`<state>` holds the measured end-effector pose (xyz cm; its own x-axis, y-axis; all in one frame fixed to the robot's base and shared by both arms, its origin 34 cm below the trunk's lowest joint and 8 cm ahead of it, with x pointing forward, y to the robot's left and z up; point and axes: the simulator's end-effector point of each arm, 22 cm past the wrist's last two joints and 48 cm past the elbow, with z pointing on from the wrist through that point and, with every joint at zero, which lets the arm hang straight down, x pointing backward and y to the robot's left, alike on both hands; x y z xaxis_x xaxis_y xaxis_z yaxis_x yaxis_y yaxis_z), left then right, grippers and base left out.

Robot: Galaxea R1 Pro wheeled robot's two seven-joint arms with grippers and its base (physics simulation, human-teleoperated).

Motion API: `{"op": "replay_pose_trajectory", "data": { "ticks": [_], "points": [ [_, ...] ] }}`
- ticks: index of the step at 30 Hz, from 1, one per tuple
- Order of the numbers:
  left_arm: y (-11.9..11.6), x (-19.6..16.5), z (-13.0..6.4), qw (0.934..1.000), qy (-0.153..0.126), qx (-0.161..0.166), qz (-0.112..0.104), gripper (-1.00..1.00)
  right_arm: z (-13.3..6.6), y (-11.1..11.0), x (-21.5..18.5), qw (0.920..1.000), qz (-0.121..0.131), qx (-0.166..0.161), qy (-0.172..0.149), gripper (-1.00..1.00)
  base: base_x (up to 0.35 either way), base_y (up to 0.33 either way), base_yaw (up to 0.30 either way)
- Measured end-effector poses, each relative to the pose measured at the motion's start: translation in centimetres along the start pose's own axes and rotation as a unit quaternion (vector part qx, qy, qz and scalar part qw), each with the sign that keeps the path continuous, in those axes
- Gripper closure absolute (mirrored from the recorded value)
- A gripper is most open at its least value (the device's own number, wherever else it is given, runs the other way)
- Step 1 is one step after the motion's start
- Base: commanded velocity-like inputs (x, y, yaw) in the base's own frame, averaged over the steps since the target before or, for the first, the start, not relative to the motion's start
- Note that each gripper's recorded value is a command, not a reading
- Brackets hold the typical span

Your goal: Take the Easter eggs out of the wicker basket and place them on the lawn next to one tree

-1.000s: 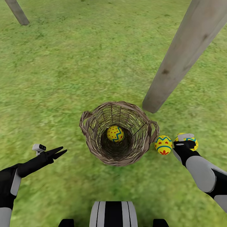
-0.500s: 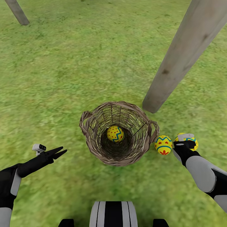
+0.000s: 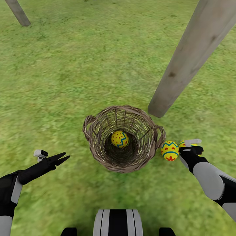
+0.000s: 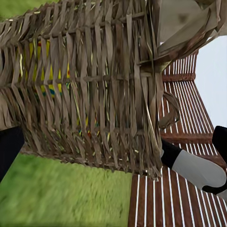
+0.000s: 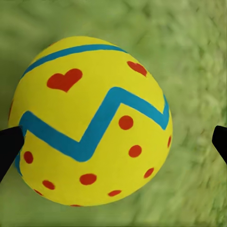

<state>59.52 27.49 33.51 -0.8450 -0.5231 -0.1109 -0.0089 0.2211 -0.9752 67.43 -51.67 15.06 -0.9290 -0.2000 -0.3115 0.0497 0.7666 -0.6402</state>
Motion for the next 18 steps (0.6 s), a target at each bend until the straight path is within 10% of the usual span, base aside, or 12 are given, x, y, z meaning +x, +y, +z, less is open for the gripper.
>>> {"op": "replay_pose_trajectory", "data": {
  "ticks": [18],
  "points": [
    [-2.7, -1.7, -1.1, 0.9995, -0.012, 0.007, 0.028, -1.0, -1.6, -2.8, -3.0, 0.9995, 0.02, 0.013, -0.022, -1.0, 0.0, 0.0, 0.0]
  ]
}}
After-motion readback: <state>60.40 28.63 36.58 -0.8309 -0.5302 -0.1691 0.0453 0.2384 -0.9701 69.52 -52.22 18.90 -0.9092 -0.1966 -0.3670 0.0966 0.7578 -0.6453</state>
